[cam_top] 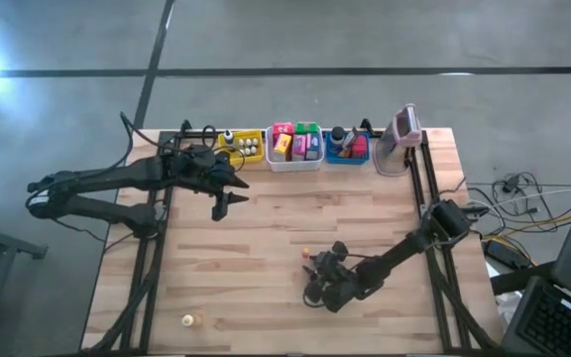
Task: Pick & Place Kitchen Items
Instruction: Put the yellow food coloring bottle into the yellow basket
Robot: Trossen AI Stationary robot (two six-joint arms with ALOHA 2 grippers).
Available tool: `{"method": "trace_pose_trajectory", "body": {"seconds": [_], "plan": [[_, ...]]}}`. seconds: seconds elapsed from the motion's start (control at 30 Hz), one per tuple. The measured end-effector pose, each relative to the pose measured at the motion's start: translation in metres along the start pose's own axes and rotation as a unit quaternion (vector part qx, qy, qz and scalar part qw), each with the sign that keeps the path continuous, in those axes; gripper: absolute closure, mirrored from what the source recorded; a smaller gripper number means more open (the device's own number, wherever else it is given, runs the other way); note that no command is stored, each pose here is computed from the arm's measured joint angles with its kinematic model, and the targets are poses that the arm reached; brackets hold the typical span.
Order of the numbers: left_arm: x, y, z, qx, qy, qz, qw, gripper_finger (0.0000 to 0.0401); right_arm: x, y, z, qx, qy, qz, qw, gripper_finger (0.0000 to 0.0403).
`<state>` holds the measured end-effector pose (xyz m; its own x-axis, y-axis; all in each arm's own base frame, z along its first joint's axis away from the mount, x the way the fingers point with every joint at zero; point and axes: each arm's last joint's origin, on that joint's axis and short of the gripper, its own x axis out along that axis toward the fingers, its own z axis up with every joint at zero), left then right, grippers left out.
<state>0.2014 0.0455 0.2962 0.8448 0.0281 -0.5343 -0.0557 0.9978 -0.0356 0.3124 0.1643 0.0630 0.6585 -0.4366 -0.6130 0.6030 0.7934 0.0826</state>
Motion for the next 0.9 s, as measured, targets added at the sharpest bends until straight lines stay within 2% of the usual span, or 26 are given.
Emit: {"method": "trace_pose_trajectory", "body": {"seconds": [0.37, 0.67, 0.9], "plan": [[0.000, 0.000, 0.000, -0.002, -0.001, 0.000, 1.000, 0.0224, 0.006, -0.005, 0.006, 0.010, -0.014, -0.028, 0.999, 0.0247], [0.000, 0.000, 0.000, -0.004, -0.001, 0.000, 1.000, 0.0224, 0.011, -0.007, 0.011, 0.017, -0.017, -0.034, 0.999, 0.0238], [0.000, 0.000, 0.000, -0.007, -0.001, 0.000, 1.000, 0.0224, 0.011, -0.007, 0.011, 0.011, -0.019, -0.037, 0.999, 0.0269]]}}
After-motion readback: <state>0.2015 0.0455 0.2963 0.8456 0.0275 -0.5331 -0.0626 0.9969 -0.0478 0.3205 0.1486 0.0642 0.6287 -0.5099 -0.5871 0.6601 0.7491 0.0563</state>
